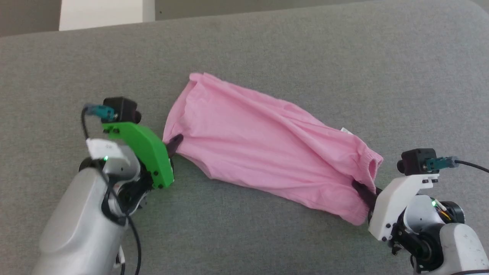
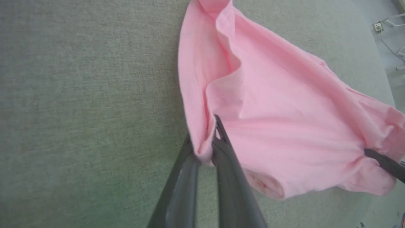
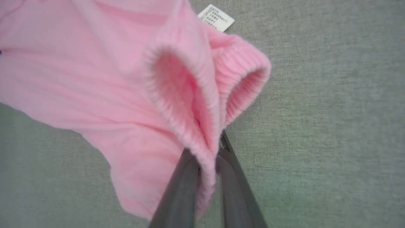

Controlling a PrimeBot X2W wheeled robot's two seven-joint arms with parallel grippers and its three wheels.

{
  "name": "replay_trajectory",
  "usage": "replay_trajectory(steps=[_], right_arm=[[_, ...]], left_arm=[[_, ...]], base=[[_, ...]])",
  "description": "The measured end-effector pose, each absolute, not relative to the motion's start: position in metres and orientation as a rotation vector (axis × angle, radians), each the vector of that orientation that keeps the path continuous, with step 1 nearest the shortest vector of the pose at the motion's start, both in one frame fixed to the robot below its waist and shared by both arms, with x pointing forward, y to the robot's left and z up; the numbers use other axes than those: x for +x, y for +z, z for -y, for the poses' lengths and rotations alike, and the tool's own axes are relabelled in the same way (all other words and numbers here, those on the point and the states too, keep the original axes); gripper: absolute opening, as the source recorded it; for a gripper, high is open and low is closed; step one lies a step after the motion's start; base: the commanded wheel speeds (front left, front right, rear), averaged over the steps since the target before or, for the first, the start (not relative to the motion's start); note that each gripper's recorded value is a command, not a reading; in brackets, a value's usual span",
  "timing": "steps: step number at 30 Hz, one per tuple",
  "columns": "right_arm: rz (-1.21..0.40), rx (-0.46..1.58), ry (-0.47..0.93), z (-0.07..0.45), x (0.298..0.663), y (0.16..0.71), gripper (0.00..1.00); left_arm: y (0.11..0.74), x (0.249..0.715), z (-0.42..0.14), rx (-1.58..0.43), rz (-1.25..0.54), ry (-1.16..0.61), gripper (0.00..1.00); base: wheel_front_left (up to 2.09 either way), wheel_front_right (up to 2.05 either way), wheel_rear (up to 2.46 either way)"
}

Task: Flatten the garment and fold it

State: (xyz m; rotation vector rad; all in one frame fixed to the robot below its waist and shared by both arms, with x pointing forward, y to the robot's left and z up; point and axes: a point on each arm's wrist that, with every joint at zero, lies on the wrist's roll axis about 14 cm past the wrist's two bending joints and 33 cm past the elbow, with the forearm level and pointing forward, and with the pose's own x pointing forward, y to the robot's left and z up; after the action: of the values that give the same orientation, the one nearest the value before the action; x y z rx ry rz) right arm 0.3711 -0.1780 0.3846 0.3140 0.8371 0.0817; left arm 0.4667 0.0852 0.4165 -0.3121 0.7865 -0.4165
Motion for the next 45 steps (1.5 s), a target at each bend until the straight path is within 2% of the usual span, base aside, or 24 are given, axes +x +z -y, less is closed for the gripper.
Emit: replay_trajectory(steps=[8, 21, 22, 23, 24, 25, 26, 32, 35, 39, 43, 45], right_arm=[[-0.886, 0.214, 0.105, 0.183, 0.367, 0.408, 0.00], [-1.046, -0.001, 0.175, 0.189, 0.371, 0.405, 0.00], [-1.051, -0.006, 0.175, 0.189, 0.372, 0.404, 0.00], [-1.056, -0.008, 0.176, 0.188, 0.372, 0.402, 0.00], [-1.063, -0.016, 0.177, 0.188, 0.372, 0.401, 0.20], [-1.066, -0.018, 0.178, 0.188, 0.372, 0.400, 0.96], [-1.062, -0.012, 0.179, 0.187, 0.372, 0.399, 1.00], [-0.970, 0.053, 0.174, 0.182, 0.375, 0.413, 1.00], [-0.868, 0.118, 0.129, 0.186, 0.376, 0.429, 1.00], [-0.735, 0.139, 0.056, 0.198, 0.374, 0.451, 1.00], [-0.598, 0.150, 0.007, 0.212, 0.376, 0.471, 1.00], [-0.554, 0.171, 0.007, 0.212, 0.375, 0.473, 1.00]], left_arm=[[0.430, 0.416, -0.106, -0.468, -0.711, -0.335, 0.00], [0.393, 0.324, -0.106, -0.607, -0.863, -0.220, 0.00], [0.390, 0.321, -0.103, -0.611, -0.877, -0.223, 0.15], [0.388, 0.317, -0.100, -0.611, -0.895, -0.227, 0.98], [0.387, 0.316, -0.099, -0.616, -0.898, -0.225, 1.00], [0.387, 0.316, -0.100, -0.616, -0.897, -0.222, 1.00], [0.387, 0.316, -0.101, -0.615, -0.896, -0.221, 1.00], [0.403, 0.332, -0.131, -0.563, -0.798, -0.150, 1.00], [0.435, 0.360, -0.166, -0.521, -0.613, -0.073, 1.00], [0.497, 0.397, -0.199, -0.357, -0.282, -0.030, 1.00], [0.543, 0.411, -0.212, -0.193, 0.014, -0.036, 1.00], [0.550, 0.412, -0.213, -0.149, 0.104, -0.037, 1.00]], base=[[0.00, 0.00, 0.00], [0.00, 0.00, 0.00], [0.00, 0.00, 0.00], [0.00, 0.00, 0.00], [0.00, 0.00, 0.00], [0.00, 0.00, 0.00], [0.00, 0.00, 0.00], [0.00, 0.00, 0.00], [0.00, 0.00, 0.00], [0.00, 0.00, 0.00], [0.00, 0.00, 0.00], [0.00, 0.00, 0.00]])
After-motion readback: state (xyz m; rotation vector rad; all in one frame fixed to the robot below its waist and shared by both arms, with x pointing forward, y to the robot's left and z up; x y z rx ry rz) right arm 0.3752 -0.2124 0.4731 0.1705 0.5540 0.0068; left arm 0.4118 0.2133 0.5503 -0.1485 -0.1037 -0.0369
